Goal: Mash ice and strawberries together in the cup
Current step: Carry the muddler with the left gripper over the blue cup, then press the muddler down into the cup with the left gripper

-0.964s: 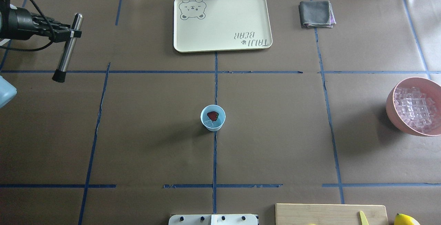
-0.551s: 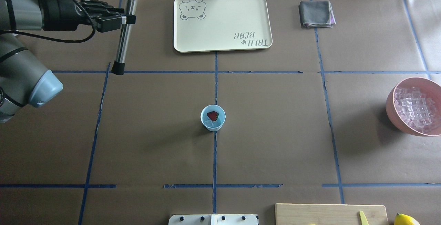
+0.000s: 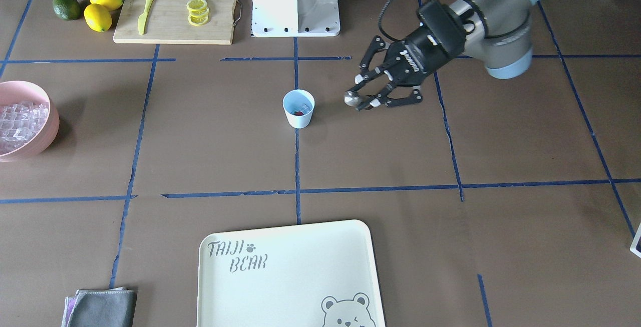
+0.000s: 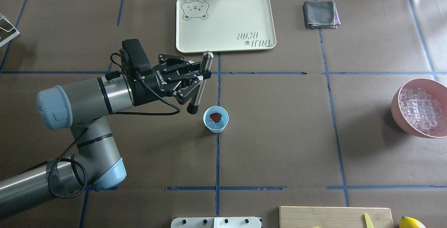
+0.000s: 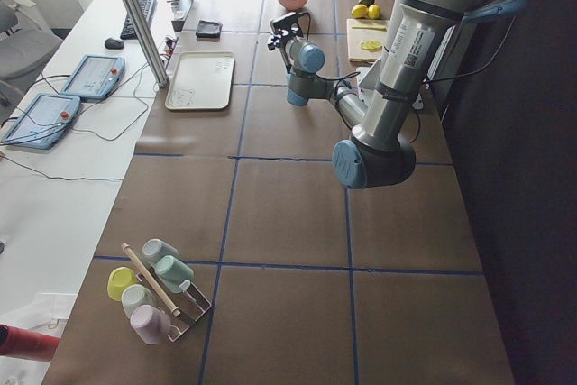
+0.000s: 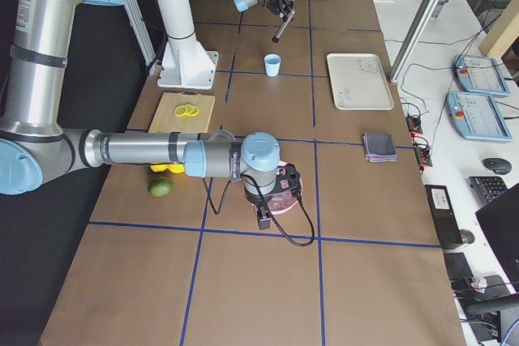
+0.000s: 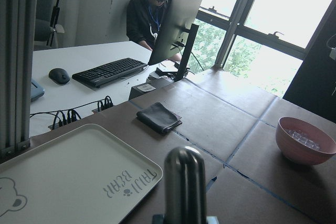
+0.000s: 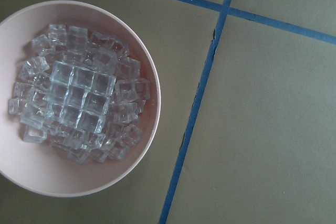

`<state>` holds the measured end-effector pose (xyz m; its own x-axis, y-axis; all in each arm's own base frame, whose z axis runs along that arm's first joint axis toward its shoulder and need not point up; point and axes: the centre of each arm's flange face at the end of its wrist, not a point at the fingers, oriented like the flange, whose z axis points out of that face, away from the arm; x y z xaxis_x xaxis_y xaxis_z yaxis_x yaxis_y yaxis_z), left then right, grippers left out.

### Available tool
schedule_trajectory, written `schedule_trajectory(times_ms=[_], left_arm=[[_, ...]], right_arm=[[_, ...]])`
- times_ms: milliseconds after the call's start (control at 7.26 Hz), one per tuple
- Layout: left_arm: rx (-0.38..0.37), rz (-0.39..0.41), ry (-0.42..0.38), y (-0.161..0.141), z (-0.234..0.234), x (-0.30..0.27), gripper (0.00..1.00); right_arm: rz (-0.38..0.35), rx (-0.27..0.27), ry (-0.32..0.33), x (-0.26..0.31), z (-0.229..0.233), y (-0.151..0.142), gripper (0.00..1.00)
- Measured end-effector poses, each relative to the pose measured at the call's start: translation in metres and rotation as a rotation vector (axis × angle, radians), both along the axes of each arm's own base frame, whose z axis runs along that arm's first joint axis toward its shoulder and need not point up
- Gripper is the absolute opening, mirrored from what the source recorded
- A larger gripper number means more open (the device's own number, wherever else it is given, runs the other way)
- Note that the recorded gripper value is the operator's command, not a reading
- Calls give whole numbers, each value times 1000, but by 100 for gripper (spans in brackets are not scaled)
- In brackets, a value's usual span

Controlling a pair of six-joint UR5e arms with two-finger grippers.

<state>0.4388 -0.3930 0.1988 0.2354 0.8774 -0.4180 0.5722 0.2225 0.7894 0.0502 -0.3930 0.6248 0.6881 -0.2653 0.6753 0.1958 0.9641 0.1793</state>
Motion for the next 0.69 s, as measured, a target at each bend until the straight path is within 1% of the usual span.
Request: schedule_trajectory(times_ms=[138, 275, 413, 689], left_arm=[[71, -37, 10, 9, -11, 4, 0], [145, -81, 5, 13, -20, 6, 0], [186, -111, 8, 19, -25, 12, 0], [208, -135, 60, 28, -14, 37, 0]], right_arm=[[0, 0, 0, 0, 0, 0, 100], [0, 0, -1, 0, 0, 0, 100], [0, 0, -1, 0, 0, 0, 100], [0, 1, -1, 0, 0, 1, 100]])
